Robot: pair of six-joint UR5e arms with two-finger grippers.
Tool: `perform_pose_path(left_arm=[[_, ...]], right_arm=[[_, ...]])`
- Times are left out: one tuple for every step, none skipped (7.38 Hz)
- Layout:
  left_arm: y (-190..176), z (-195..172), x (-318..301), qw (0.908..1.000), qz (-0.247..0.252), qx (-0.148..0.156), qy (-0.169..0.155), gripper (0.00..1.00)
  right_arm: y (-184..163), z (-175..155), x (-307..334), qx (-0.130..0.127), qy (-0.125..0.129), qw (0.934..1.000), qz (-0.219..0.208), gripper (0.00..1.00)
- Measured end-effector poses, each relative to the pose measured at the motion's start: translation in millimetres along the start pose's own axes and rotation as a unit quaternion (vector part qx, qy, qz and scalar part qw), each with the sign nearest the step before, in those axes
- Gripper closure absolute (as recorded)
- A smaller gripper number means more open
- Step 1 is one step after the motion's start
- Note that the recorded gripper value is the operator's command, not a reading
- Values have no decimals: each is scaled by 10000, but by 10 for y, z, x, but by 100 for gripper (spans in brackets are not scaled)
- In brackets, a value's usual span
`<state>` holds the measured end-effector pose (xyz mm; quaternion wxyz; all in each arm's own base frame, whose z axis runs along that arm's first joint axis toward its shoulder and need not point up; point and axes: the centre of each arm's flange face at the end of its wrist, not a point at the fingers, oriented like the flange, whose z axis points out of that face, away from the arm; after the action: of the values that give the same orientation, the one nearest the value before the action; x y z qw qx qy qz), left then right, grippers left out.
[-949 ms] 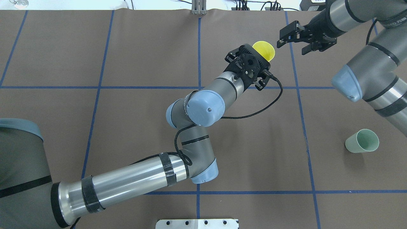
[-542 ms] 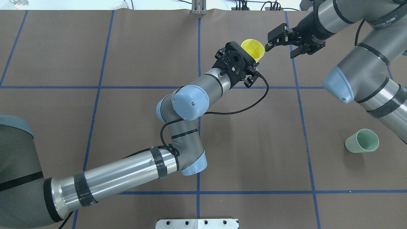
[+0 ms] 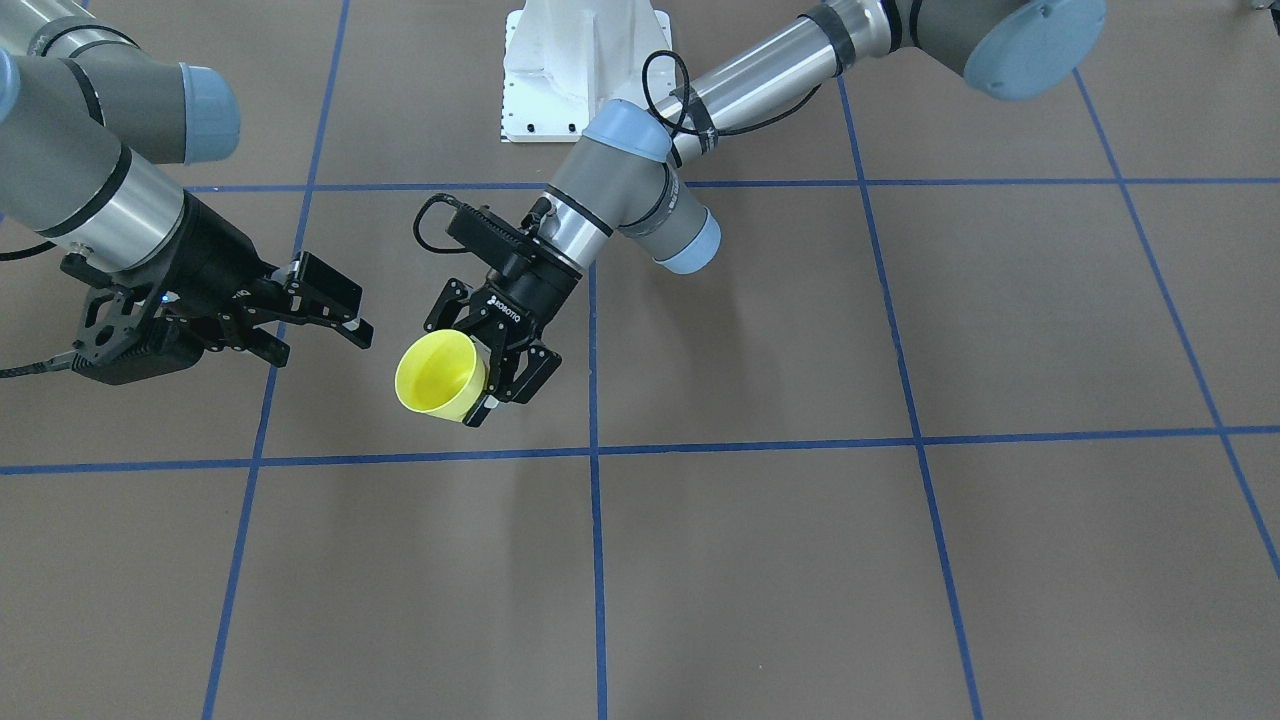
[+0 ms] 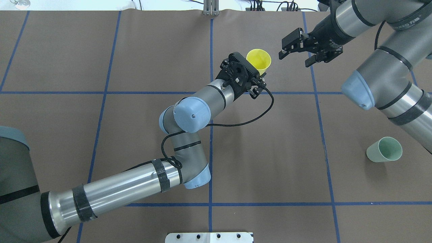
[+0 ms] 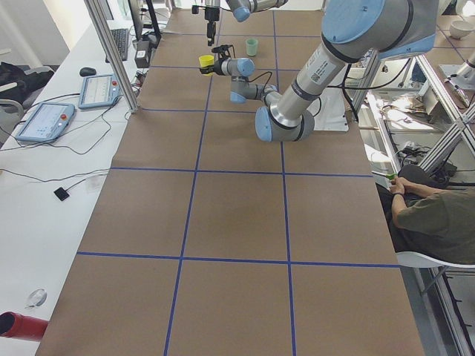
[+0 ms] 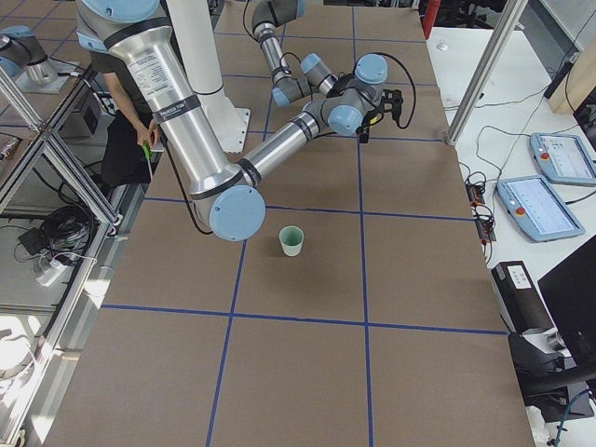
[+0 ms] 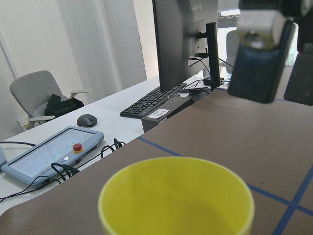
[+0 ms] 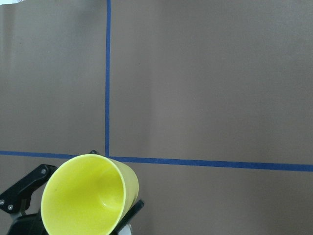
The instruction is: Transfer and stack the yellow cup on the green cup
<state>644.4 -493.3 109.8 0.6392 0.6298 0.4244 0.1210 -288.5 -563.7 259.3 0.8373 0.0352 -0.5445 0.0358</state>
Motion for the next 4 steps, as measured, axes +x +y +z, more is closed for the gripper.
perform_pose_path(left_arm=[[-3, -7, 24, 10000, -8, 14, 16, 28], [-16, -12, 49, 10000, -13, 28, 29, 28], [-28, -14, 82, 10000, -19, 35, 45, 29], [-28, -15, 107, 10000, -21, 32, 57, 29]], right_arm=[[-16, 27, 4, -30, 42, 10000, 49, 2], [-38, 54, 1, -51, 67, 9999, 80, 2], [-72, 90, -17, -70, 84, 9999, 104, 3], [-120, 127, -80, -85, 84, 9998, 160, 4]])
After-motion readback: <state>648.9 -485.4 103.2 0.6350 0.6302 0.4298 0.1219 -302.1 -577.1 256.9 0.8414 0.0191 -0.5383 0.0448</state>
